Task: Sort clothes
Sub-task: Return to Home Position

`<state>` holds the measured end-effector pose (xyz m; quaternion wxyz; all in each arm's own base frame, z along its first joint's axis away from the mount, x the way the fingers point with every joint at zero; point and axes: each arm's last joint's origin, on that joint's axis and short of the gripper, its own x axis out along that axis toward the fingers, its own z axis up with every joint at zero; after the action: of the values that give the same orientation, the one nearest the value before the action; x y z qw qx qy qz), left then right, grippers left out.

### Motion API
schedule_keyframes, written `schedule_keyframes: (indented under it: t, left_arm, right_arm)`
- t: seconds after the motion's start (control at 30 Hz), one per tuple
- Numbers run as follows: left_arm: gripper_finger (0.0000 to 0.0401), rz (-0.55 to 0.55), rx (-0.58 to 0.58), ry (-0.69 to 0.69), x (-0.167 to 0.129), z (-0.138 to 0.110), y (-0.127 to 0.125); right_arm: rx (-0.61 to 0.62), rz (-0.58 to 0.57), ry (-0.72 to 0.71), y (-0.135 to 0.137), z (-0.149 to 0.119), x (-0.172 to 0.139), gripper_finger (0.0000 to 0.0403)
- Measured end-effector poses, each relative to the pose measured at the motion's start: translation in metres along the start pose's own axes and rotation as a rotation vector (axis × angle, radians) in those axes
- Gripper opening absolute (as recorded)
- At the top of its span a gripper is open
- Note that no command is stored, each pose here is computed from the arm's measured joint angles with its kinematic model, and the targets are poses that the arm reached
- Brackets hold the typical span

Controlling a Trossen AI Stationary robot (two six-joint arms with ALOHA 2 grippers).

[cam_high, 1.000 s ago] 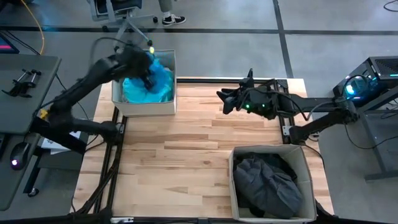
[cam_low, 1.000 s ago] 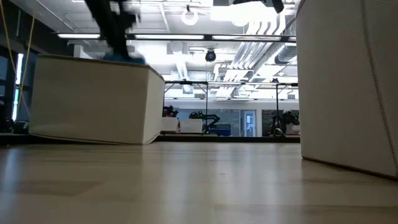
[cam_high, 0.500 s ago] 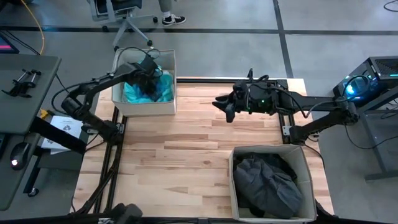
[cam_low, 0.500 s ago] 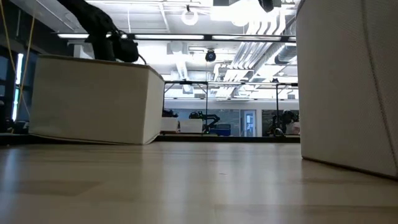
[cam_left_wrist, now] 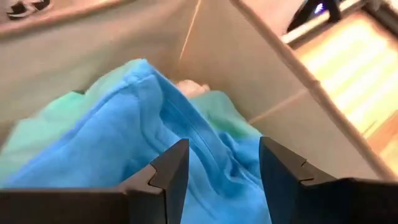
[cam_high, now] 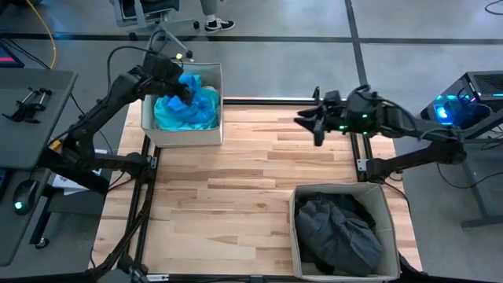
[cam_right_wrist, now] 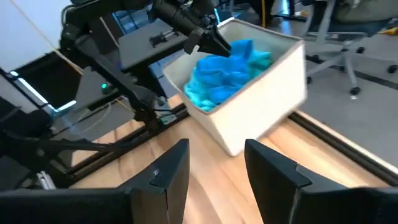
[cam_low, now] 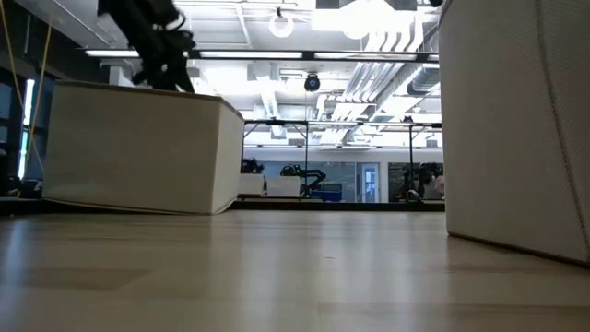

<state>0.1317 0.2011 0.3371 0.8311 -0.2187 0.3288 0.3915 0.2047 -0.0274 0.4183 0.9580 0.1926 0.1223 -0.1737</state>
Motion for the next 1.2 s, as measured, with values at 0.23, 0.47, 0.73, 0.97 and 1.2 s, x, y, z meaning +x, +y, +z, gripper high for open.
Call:
schedule_keyframes:
  t: [0.23,0.47,0.73,0.97,1.2]
  left_arm:
    - [0.0119,-0.139,-0.204,-0.089,0.061,-0.05,0.034]
    - [0.0101,-0.441,-0.356,-0.182,0.068,-0.066,0.029]
    - [0.0094,-0.6,-0.233,-0.482,-0.008,-0.026,-0.002]
    - [0.0094,-0.575,-0.207,-0.664,-0.058,-0.02,-0.014]
    - [0.0094,-0.584,-0.201,-0.703,-0.071,-0.024,-0.018]
  right_arm:
    - [0.012,0.005,0.114,-0.013,-0.011,-0.046,0.0144]
    - [0.037,0.149,0.159,-0.024,-0.025,-0.096,0.0142]
    - [0.135,0.248,0.126,-0.05,-0.081,-0.115,0.0101]
    - [0.061,0.453,-0.146,-0.061,-0.131,-0.071,0.0033]
    - [-0.017,0.482,-0.418,-0.077,-0.167,-0.037,0.0007]
